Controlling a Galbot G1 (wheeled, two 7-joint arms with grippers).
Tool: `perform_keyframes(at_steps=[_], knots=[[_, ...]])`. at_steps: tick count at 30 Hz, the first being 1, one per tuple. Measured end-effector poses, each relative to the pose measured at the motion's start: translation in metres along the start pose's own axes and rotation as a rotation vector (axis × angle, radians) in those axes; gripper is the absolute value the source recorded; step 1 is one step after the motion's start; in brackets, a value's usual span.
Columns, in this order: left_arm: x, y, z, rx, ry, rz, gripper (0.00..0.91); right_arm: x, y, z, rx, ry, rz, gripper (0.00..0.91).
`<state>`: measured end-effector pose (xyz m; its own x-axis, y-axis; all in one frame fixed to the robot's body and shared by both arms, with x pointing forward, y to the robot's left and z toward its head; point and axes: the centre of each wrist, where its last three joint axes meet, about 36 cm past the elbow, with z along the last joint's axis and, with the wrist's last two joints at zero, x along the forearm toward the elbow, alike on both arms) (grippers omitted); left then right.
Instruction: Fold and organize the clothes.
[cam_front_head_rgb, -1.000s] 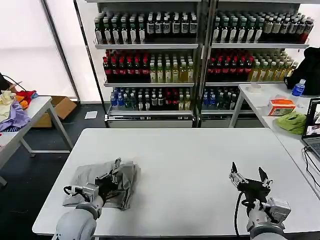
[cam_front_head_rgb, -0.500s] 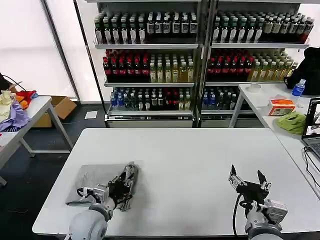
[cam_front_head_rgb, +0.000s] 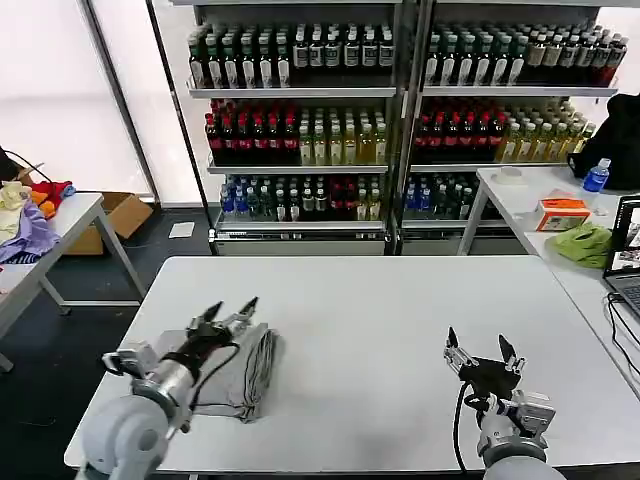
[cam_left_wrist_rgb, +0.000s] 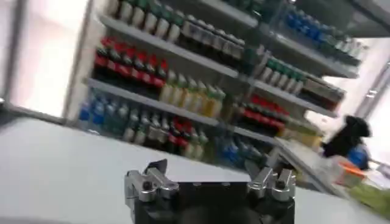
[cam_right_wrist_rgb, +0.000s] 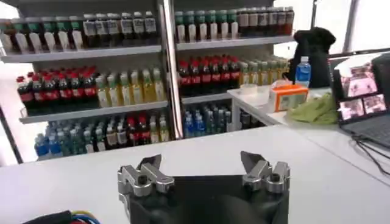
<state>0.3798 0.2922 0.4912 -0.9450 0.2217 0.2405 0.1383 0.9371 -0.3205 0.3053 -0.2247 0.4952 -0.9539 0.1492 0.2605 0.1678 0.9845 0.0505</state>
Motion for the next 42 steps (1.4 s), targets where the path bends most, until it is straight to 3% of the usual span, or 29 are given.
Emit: perform_keyframes(at_steps=[6, 12, 31, 32, 33, 35, 36, 42], knots=[[0.010, 0.046, 0.005, -0.076, 0.014, -0.135, 0.907, -0.003, 0.007, 0.001, -0.012, 0.002, -0.021, 0.907], [0.014, 0.075, 0.024, -0.113, 0.054, -0.205, 0.907, -0.003, 0.011, 0.004, -0.013, 0.010, -0.037, 0.907], [0.007, 0.119, 0.070, -0.155, 0.179, -0.289, 0.907, 0.001, 0.013, 0.010, -0.011, 0.024, -0.040, 0.907], [0.007, 0.120, 0.072, -0.151, 0.186, -0.290, 0.655, 0.001, 0.013, 0.010, -0.011, 0.025, -0.040, 0.907], [0.007, 0.121, 0.074, -0.149, 0.191, -0.292, 0.292, 0.001, 0.013, 0.010, -0.011, 0.025, -0.040, 0.907], [0.006, 0.121, 0.078, -0.144, 0.204, -0.288, 0.060, 0.001, 0.013, 0.010, -0.011, 0.024, -0.038, 0.907], [0.007, 0.121, 0.079, -0.142, 0.208, -0.286, 0.000, 0.001, 0.013, 0.009, -0.011, 0.023, -0.038, 0.907], [0.008, 0.120, 0.081, -0.137, 0.223, -0.271, 0.000, 0.001, 0.014, 0.010, -0.010, 0.023, -0.040, 0.907]])
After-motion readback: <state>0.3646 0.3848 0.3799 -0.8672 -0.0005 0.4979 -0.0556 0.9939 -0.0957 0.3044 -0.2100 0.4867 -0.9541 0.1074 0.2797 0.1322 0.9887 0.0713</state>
